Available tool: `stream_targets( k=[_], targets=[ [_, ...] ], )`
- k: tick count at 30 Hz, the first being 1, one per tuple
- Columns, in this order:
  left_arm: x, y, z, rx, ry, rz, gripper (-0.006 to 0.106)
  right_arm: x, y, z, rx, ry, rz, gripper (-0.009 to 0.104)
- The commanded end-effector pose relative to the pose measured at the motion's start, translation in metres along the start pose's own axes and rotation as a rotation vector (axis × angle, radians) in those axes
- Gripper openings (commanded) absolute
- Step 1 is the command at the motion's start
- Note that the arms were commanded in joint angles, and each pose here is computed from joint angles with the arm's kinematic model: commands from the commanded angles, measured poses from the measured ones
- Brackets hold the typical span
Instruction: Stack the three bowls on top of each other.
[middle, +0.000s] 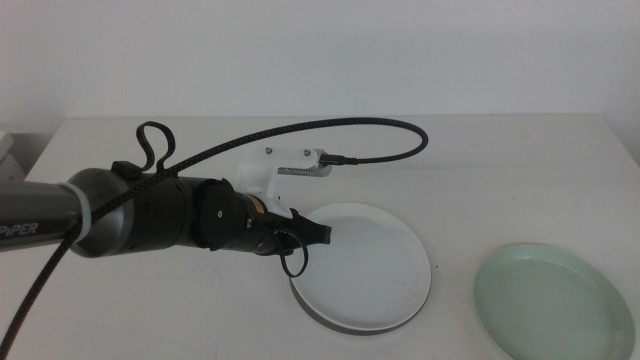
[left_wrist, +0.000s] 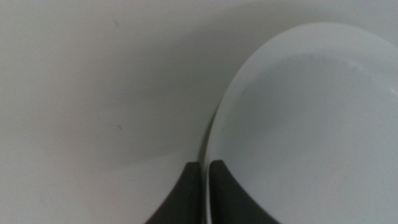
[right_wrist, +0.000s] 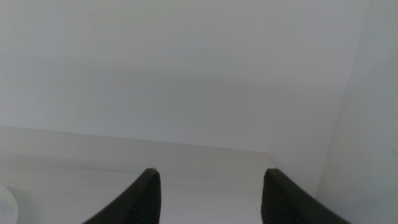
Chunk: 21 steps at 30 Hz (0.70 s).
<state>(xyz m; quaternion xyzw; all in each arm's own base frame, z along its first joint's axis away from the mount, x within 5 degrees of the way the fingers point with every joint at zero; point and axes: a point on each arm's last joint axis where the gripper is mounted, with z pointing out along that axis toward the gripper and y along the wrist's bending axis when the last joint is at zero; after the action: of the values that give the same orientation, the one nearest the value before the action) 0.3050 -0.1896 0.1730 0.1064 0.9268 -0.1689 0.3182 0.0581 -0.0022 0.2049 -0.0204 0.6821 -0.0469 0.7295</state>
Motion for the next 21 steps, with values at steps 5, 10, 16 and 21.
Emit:
stream_targets(
  k=[5,10,16,21],
  targets=[
    [-0.024,-0.009,-0.024,0.031,-0.141,0.037,0.049,-0.008,-0.003,0.001,0.036,-0.066,-0.013,0.043],
    [-0.035,-0.005,-0.055,0.034,-0.159,0.116,0.101,-0.008,-0.003,0.001,0.036,-0.066,-0.013,0.043],
    [-0.038,-0.013,-0.141,0.085,-0.163,0.351,0.105,-0.008,-0.003,0.001,0.036,-0.066,-0.013,0.043],
    [-0.02,-0.019,-0.219,0.144,-0.177,0.501,0.105,-0.008,-0.003,0.001,0.036,-0.066,-0.013,0.043]
  ],
)
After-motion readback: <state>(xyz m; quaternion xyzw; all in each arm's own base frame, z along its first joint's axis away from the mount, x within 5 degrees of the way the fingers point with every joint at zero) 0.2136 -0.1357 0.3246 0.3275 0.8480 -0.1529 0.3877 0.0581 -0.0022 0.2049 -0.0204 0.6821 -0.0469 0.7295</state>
